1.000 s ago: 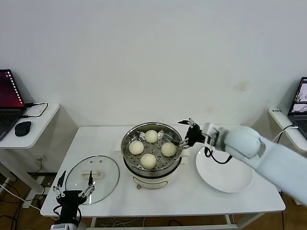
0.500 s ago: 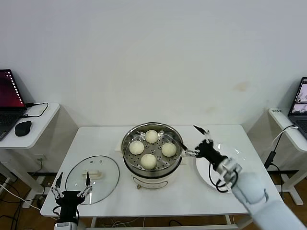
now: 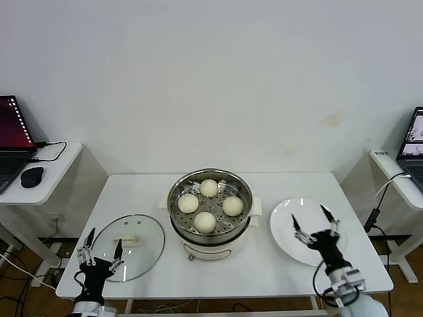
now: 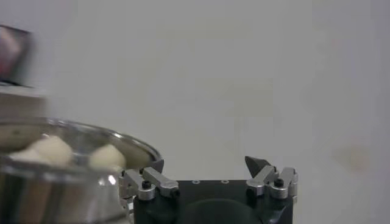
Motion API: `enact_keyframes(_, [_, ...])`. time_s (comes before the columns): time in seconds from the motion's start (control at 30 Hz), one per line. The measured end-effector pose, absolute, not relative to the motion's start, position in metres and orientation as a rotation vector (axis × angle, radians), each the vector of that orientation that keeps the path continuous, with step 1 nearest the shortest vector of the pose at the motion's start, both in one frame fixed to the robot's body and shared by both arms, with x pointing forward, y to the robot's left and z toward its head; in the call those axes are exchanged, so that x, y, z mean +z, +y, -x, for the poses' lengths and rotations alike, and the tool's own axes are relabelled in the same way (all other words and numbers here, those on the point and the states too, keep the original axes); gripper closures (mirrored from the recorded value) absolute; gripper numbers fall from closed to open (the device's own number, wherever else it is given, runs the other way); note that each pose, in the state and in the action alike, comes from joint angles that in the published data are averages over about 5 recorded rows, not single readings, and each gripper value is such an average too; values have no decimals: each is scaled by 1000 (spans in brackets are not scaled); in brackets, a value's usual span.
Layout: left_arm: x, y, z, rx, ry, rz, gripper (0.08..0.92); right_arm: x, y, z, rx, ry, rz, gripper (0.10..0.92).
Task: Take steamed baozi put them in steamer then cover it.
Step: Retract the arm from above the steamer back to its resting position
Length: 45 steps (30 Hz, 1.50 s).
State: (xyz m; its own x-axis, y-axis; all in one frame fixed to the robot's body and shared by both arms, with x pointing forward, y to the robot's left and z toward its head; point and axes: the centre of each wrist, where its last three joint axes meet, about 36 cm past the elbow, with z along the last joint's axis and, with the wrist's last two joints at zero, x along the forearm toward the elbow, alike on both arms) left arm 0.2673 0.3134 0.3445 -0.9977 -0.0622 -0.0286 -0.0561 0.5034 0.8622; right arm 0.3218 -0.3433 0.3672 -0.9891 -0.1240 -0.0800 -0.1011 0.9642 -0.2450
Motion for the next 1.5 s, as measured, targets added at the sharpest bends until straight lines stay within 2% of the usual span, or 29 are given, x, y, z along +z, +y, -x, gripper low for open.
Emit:
enact_keyframes(0.27, [319,338,-278,-2019,-2379,60,177,350,-364,-291,-381,3056,-48,199])
enact_keyframes(0.57, [303,358,-292,-2234,-2147,155,177,340,-370,-270,-388,3072,-158,200])
enact_keyframes(1.03, [286,375,-325,-2338,-2014,223,177,333,-372,-251,-400,3087,-237,200])
enact_keyframes(1.5, [283,372,-363,-2348,-2016,247,177,326,-374,-243,-413,3097,-274,200])
